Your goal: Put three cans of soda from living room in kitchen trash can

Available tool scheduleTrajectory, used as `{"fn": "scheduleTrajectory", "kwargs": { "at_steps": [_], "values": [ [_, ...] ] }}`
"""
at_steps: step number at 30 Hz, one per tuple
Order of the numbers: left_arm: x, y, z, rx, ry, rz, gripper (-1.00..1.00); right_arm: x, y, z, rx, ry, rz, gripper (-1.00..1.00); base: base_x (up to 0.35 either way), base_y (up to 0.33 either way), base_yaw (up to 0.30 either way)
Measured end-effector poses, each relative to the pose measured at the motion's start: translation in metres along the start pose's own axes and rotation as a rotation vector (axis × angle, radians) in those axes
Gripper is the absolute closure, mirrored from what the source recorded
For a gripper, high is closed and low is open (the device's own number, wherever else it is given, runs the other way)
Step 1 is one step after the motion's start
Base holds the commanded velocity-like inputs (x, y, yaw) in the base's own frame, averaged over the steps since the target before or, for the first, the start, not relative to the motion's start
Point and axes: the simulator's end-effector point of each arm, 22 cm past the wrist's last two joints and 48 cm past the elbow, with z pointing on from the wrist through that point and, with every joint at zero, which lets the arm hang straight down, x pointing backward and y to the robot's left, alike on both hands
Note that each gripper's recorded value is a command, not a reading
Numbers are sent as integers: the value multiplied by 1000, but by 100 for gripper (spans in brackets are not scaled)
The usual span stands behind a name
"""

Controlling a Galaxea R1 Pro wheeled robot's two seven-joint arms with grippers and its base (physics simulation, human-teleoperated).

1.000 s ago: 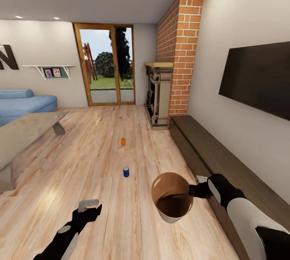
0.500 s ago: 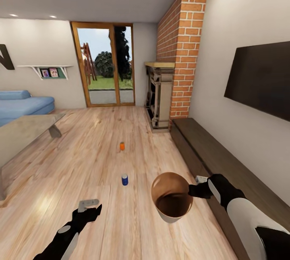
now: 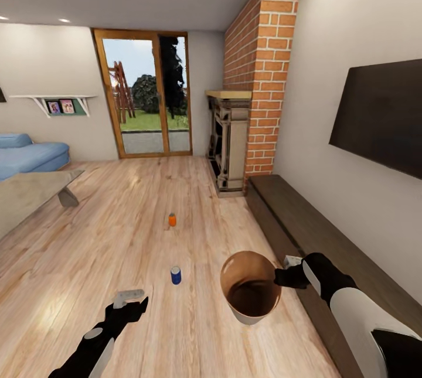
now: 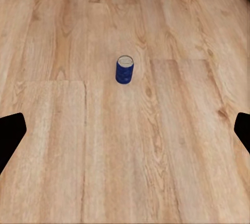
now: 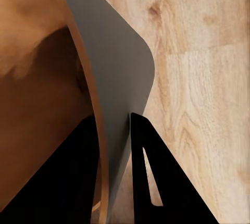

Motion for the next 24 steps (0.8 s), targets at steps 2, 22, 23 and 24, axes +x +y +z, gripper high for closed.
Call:
{"fn": "scheduleTrajectory", "kwargs": {
  "at_steps": [2,22,23,24],
  "values": [
    [0,0,0,0,0,0,-100,0,2,0,-8,-1,9,100,324,0,-17],
    [1,0,0,0,1,1,-100,0,2,0,-7,-2,4,100,324,0,-1],
    [1,0,0,0,1,1,-100,0,3,0,-9,-1,5,100,324,0,0],
    [1,0,0,0,1,1,-100,0,3,0,-10,-2,6,100,324,0,0]
  ]
}}
